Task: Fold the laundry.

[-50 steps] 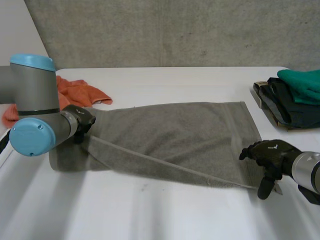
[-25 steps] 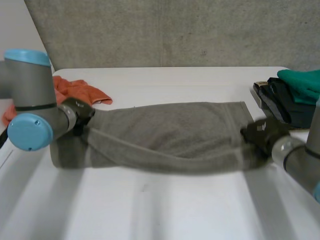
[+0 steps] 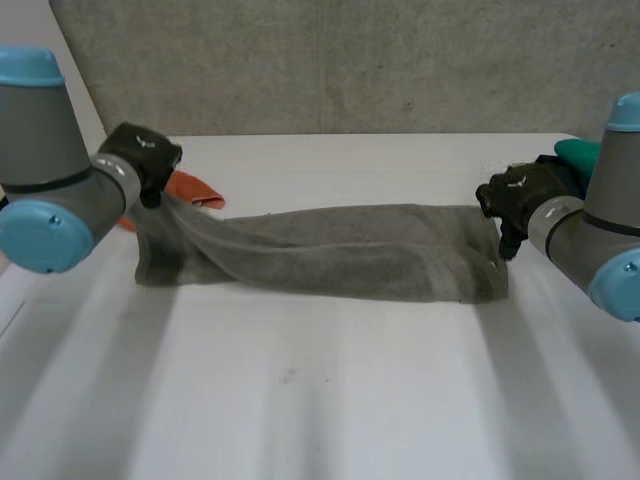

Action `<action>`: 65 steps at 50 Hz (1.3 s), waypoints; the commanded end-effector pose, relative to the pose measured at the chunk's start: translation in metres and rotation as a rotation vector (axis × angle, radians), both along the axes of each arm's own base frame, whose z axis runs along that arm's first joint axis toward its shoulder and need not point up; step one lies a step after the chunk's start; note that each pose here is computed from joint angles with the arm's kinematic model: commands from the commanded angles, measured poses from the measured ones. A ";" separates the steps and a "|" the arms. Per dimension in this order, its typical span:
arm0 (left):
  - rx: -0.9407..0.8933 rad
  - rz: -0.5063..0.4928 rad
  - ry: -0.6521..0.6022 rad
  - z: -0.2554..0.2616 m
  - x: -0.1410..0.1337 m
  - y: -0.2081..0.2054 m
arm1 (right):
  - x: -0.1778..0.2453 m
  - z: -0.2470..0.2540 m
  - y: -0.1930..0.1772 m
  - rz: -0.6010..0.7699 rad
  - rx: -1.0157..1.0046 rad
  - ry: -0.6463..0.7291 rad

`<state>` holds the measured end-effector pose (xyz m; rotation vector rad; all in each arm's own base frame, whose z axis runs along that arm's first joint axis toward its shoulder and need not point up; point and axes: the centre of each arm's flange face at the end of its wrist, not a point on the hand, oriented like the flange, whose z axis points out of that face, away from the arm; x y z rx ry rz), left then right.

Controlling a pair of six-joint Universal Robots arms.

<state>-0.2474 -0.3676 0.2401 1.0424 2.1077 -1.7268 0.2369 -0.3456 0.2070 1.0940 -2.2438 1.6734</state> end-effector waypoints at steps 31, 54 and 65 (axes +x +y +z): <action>0.019 -0.043 -0.063 -0.012 0.029 0.052 | 0.066 -0.061 -0.037 0.175 0.217 -0.100; -0.815 -0.017 0.288 0.158 0.000 -0.056 | 0.061 0.146 -0.092 0.025 -0.905 -0.581; -0.820 0.036 0.434 0.143 0.006 -0.070 | 0.045 0.134 -0.091 0.054 -0.954 -0.555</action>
